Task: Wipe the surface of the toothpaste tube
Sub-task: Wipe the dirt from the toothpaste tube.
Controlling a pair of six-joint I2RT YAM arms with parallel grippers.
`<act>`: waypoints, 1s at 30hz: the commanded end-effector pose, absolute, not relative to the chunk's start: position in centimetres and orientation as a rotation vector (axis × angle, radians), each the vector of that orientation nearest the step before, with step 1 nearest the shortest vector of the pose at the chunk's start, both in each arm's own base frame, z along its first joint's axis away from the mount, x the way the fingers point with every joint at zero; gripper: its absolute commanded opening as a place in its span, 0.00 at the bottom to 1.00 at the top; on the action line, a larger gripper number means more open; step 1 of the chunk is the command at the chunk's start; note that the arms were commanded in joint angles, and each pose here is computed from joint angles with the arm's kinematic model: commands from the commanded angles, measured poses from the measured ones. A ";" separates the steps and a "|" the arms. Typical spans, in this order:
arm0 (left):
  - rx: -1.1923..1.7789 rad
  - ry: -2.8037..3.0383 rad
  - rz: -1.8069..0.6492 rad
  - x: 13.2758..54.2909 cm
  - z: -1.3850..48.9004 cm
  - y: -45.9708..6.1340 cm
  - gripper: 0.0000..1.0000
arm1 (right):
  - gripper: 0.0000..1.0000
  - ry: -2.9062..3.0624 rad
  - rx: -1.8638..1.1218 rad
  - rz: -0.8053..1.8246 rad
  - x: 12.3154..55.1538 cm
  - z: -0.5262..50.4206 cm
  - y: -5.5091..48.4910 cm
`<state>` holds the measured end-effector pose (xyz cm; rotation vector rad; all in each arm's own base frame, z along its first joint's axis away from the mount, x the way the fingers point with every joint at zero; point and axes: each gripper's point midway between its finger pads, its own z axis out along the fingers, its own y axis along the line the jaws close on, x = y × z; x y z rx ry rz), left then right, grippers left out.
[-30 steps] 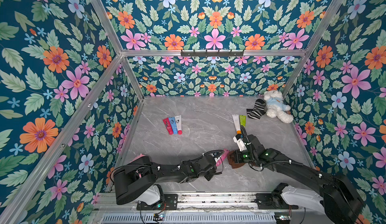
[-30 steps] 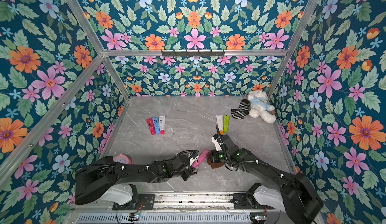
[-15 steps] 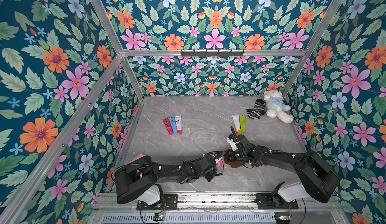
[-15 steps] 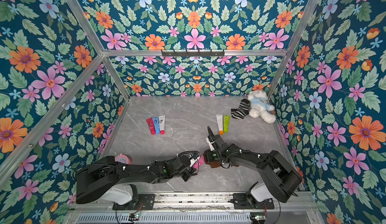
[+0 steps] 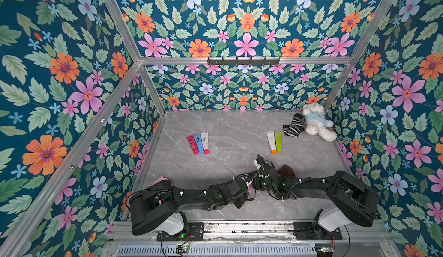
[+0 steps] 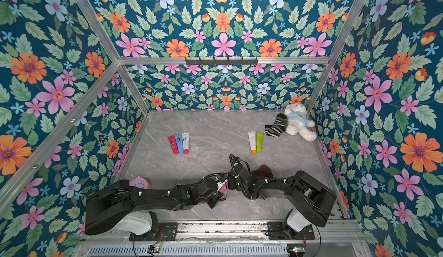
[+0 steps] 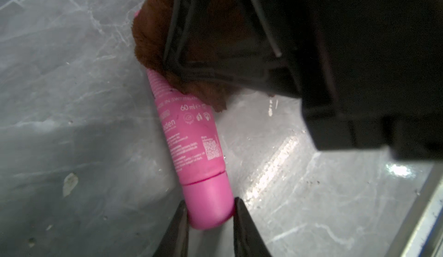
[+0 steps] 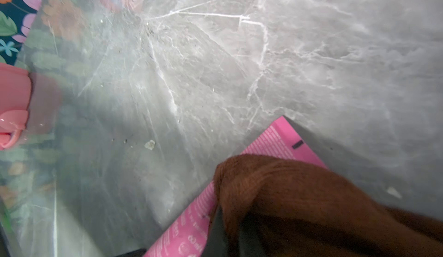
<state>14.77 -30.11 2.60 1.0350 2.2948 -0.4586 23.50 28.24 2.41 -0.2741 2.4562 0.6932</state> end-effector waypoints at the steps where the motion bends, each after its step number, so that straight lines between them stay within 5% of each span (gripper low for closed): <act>1: 1.060 2.201 -0.506 15.2 3.8 -31.6 0.00 | 0.00 2.636 -0.455 1.020 17.2 1.6 31.1; 14: 1.054 2.189 -0.510 15.3 4.1 -31.6 0.00 | 0.00 2.587 -0.440 1.121 15.4 3.7 30.6; 30: 1.050 2.179 -0.546 14.9 4.5 -31.6 0.00 | 0.00 2.658 -0.167 0.653 24.3 1.3 21.7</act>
